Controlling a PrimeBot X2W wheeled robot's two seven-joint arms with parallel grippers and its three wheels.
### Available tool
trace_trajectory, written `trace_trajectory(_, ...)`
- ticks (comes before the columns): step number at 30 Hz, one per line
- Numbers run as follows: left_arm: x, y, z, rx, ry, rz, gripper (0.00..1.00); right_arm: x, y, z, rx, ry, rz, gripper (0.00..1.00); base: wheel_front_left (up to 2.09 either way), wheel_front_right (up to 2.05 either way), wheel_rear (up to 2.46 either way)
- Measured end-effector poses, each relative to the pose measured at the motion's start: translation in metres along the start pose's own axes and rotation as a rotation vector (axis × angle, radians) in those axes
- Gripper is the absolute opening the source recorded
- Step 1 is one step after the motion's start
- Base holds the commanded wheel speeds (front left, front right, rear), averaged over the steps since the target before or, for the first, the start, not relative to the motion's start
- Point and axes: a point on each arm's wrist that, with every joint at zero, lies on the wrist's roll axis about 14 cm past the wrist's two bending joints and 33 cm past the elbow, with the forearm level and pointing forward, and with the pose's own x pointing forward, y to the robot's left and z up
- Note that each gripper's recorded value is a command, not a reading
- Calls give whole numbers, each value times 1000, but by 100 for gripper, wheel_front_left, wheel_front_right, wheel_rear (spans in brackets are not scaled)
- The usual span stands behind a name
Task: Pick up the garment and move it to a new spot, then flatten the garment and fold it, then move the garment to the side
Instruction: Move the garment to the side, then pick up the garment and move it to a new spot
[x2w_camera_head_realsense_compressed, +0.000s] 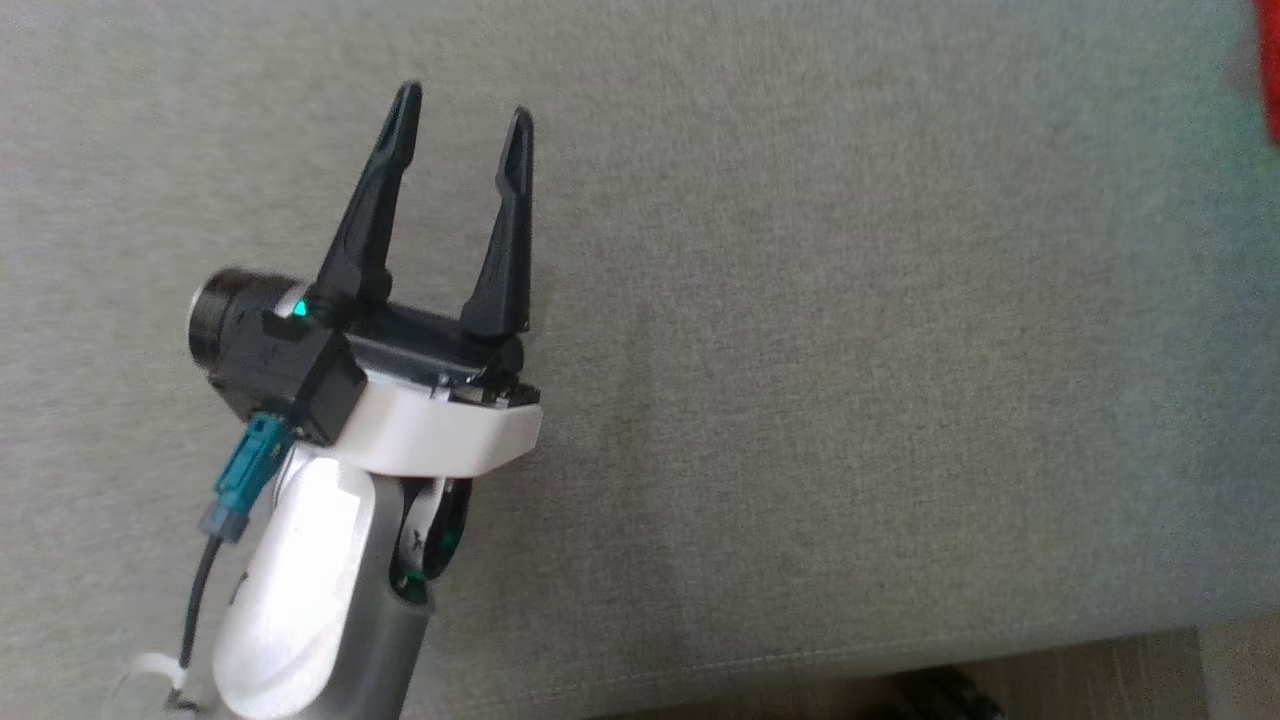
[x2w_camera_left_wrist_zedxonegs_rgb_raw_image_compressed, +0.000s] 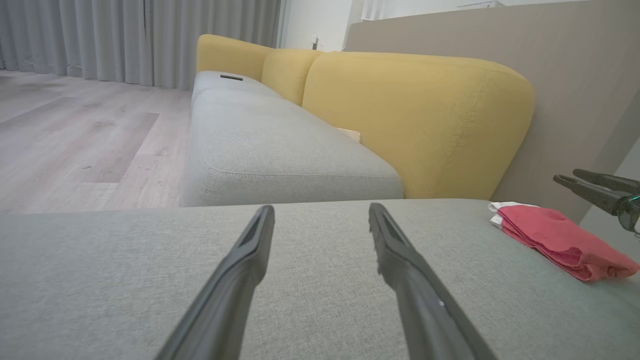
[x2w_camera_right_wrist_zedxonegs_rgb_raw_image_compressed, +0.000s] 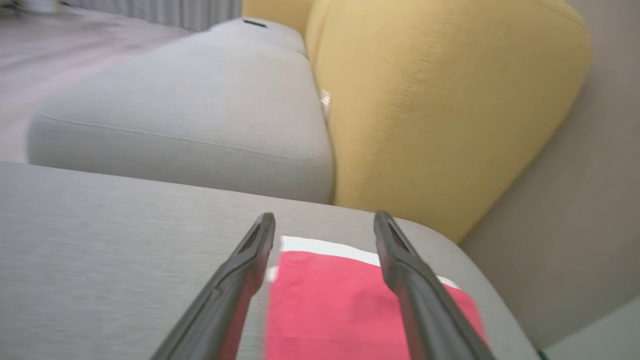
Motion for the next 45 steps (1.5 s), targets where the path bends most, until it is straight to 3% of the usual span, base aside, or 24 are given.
trace_trajectory(8, -47, 16, 14, 48, 62, 111, 100, -48, 88, 29, 144, -146, 176, 100, 0, 0, 0)
trace_trajectory(12, -73, 28, 35, 54, 40, 191, 100, -85, 120, 25, 215, -152, 217, 100, 0, 0, 0)
trace_trajectory(20, -118, 40, 65, 139, -4, 275, 100, -153, 153, 54, 264, -274, 240, 100, 0, 0, 0)
trace_trajectory(24, -141, 40, 70, 154, -5, 302, 100, -188, 158, 60, 244, -312, 249, 100, 0, 0, 0)
trace_trajectory(30, -169, 38, 74, 152, -9, 320, 100, -226, 161, 33, 272, -249, 243, 100, 0, 0, 0)
trace_trajectory(45, -176, 30, 70, 146, 1, 301, 100, -236, 151, 40, 286, -280, 212, 100, 0, 0, 0)
